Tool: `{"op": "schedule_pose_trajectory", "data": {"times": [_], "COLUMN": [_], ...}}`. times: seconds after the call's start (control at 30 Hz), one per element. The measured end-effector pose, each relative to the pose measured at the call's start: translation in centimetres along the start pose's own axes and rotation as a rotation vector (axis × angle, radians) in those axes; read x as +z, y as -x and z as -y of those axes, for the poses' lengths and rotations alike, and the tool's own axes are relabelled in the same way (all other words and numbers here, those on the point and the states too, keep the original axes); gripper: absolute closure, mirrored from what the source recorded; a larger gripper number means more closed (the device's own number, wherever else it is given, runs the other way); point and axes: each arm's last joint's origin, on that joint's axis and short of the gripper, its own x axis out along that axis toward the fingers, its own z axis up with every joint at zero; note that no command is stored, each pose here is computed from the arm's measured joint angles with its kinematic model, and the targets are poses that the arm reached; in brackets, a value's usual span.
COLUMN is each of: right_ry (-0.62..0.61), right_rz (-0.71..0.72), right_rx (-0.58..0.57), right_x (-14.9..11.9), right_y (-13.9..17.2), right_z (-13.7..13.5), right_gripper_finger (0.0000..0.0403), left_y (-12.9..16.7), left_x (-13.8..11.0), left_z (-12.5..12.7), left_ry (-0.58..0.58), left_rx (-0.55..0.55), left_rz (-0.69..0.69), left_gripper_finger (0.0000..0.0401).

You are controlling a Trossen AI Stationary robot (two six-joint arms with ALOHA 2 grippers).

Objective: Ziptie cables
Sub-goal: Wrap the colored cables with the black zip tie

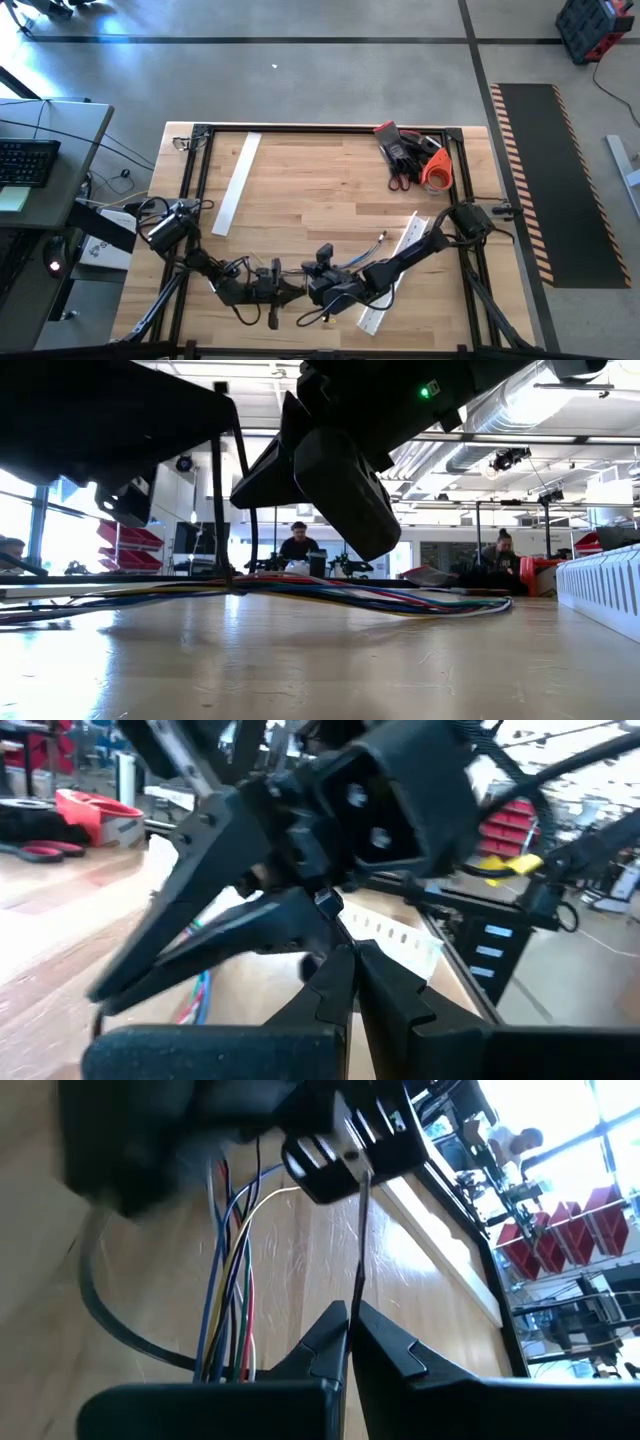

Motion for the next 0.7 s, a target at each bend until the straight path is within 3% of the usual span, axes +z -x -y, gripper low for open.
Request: {"op": "schedule_pose_trajectory", "data": {"times": [0.7], "right_ry": [0.032], "right_rz": [-0.004], "right_rx": [-0.037], "right_x": [0.23], "right_y": [0.67], "right_z": [-0.45], "right_gripper_finger": [0.0403], "left_y": [-0.38], "left_x": [0.08], "left_z": [-0.38], "left_ry": [0.031], "left_rx": [0.016], "left_rz": [0.004], "left_gripper_finger": [0.0401]}}
